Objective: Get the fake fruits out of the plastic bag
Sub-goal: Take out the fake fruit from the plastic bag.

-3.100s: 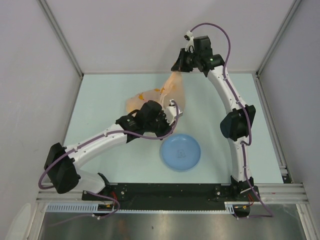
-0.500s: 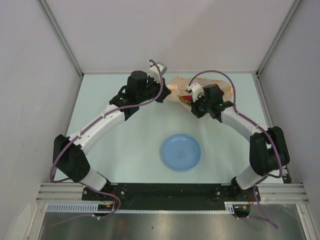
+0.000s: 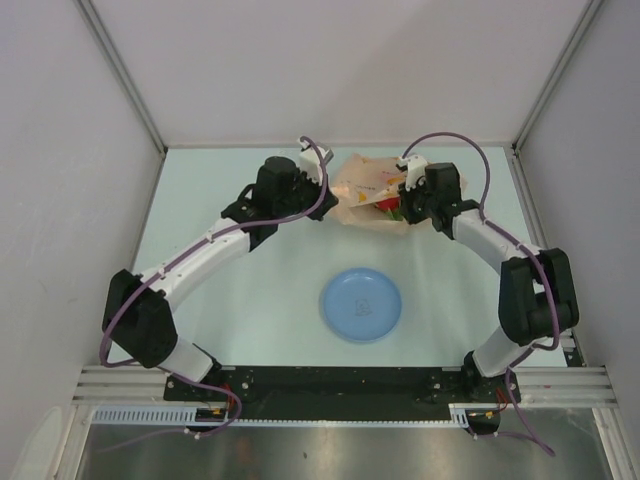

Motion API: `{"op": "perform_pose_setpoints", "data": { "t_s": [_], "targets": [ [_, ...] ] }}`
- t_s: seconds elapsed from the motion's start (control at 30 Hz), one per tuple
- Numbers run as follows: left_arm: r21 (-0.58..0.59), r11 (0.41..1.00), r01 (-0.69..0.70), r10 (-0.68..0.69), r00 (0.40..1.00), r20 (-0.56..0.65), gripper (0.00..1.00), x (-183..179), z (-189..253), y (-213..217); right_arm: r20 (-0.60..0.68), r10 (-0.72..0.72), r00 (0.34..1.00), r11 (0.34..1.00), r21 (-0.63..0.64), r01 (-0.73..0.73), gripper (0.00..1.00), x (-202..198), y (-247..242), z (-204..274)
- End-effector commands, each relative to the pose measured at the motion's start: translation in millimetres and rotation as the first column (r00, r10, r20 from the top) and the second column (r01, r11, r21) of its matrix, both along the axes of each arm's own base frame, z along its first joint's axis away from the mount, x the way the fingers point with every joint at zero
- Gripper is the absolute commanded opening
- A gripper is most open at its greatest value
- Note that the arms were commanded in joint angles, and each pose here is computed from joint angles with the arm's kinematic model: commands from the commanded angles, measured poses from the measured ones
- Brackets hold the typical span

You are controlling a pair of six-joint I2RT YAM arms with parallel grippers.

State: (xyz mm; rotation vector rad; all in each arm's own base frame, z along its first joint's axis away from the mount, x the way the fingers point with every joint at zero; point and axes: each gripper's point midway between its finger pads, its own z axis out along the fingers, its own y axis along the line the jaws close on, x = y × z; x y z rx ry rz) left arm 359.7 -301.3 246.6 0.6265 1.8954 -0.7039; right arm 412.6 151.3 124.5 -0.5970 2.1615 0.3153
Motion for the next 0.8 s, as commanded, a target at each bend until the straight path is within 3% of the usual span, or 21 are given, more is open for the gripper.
{"op": "perform_pose_setpoints", "data": {
  "t_s": [0.0, 0.2, 0.33, 0.37, 0.43, 0.47, 0.77],
  "targets": [
    [-0.028, 1.000, 0.006, -0.004, 0.997, 0.080, 0.00, -7, 24, 6, 0.074, -0.027, 0.997, 0.999, 0.031, 0.025, 0.11, 30, 7, 14],
    [-0.036, 0.999, 0.025, -0.022, 0.997, 0.081, 0.00, -10, 25, 3, 0.103, -0.066, 0.992, 0.997, 0.036, 0.063, 0.17, 59, 9, 7],
    [-0.050, 0.998, 0.041, -0.036, 0.996, 0.086, 0.00, -5, 31, -3, 0.150, -0.067, 0.986, 0.997, 0.046, 0.061, 0.34, 84, 15, 14],
    [-0.054, 0.998, 0.042, -0.037, 0.995, 0.092, 0.00, -4, 35, -4, 0.172, -0.075, 0.982, 0.997, 0.045, 0.069, 0.51, 92, 15, 21],
    [-0.060, 0.997, 0.044, -0.038, 0.993, 0.110, 0.00, -1, 42, -6, 0.172, -0.085, 0.981, 0.996, 0.029, 0.082, 0.71, 101, 18, 13],
    [-0.061, 0.997, 0.043, -0.036, 0.993, 0.112, 0.00, 0, 43, -7, 0.185, -0.112, 0.976, 0.994, 0.014, 0.111, 0.99, 108, 14, 15],
    [-0.087, 0.994, 0.066, -0.056, 0.992, 0.111, 0.00, 10, 49, -19, 0.130, -0.117, 0.985, 0.993, -0.013, 0.120, 1.00, 143, 23, -12]
  ]
}}
